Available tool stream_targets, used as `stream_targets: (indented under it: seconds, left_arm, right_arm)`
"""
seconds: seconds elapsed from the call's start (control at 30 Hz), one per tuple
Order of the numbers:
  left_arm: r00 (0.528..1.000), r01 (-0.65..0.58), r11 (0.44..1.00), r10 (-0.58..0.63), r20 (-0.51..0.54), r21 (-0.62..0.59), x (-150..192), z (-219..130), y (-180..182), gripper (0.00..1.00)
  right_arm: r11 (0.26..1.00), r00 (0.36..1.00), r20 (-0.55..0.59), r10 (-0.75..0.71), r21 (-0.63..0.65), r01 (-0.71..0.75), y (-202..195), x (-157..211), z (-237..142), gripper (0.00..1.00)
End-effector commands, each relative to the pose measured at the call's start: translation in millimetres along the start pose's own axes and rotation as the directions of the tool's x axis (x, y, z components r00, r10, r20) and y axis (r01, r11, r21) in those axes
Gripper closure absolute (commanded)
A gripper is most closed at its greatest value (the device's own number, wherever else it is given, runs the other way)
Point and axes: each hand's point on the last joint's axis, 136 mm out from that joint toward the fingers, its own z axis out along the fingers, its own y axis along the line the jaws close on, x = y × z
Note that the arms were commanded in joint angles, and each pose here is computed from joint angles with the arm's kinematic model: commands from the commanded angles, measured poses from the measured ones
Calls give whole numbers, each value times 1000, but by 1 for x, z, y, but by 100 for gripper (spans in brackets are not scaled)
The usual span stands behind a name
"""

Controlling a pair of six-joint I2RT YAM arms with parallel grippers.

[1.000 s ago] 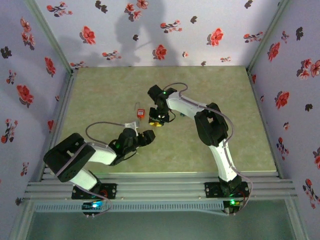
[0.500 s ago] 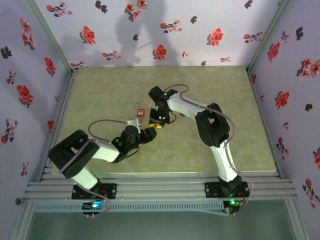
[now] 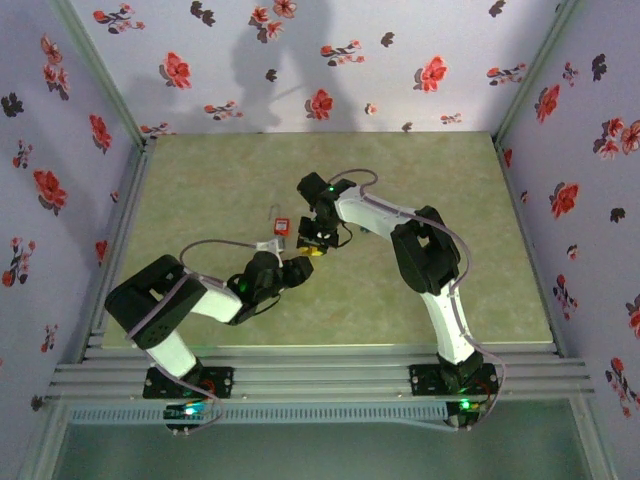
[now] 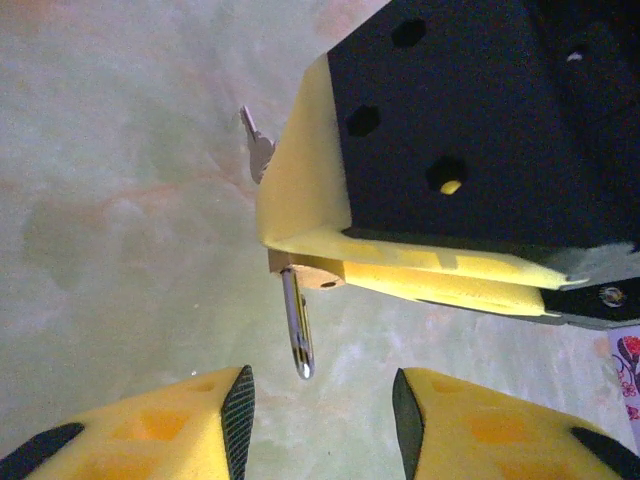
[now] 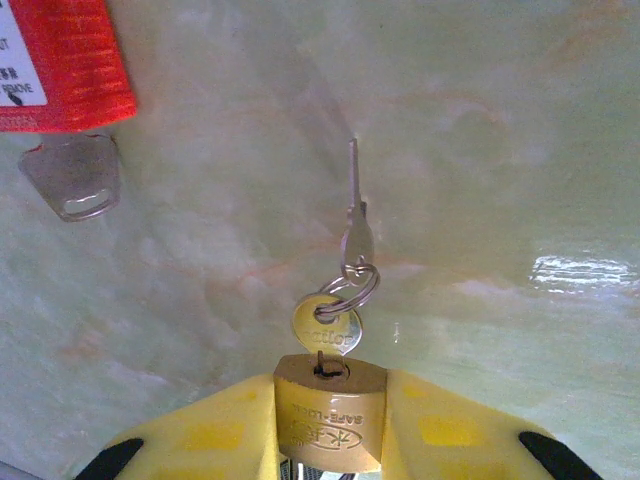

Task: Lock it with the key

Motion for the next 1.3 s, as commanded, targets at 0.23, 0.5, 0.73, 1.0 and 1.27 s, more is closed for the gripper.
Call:
stream_targets:
  seconds: [0.23, 0.5, 0.73, 1.0, 1.27]
  left_arm:
    - [999, 23, 1000, -23, 38, 22, -12, 5, -4, 63]
    - [999, 32, 999, -33, 40, 9, -13, 6, 2, 67]
    - [997, 46, 999, -47, 56, 10, -19, 4, 3, 71]
    - [997, 50, 999, -51, 58, 9, -19, 5, 4, 77]
    - [997, 55, 998, -55, 59, 7, -19, 4, 6, 86]
  right_arm:
    - [998, 1000, 8, -13, -55, 13, 17, 9, -18, 74]
    - [998, 1000, 2, -14, -64, 14, 19, 13, -17, 74]
    - [997, 1000, -5, -24, -70, 23, 23, 18, -15, 74]
    - [997, 1000, -9, -29, -74, 28, 25, 20, -13, 74]
    - [997, 1000, -9, -27, -73, 27, 24, 20, -13, 74]
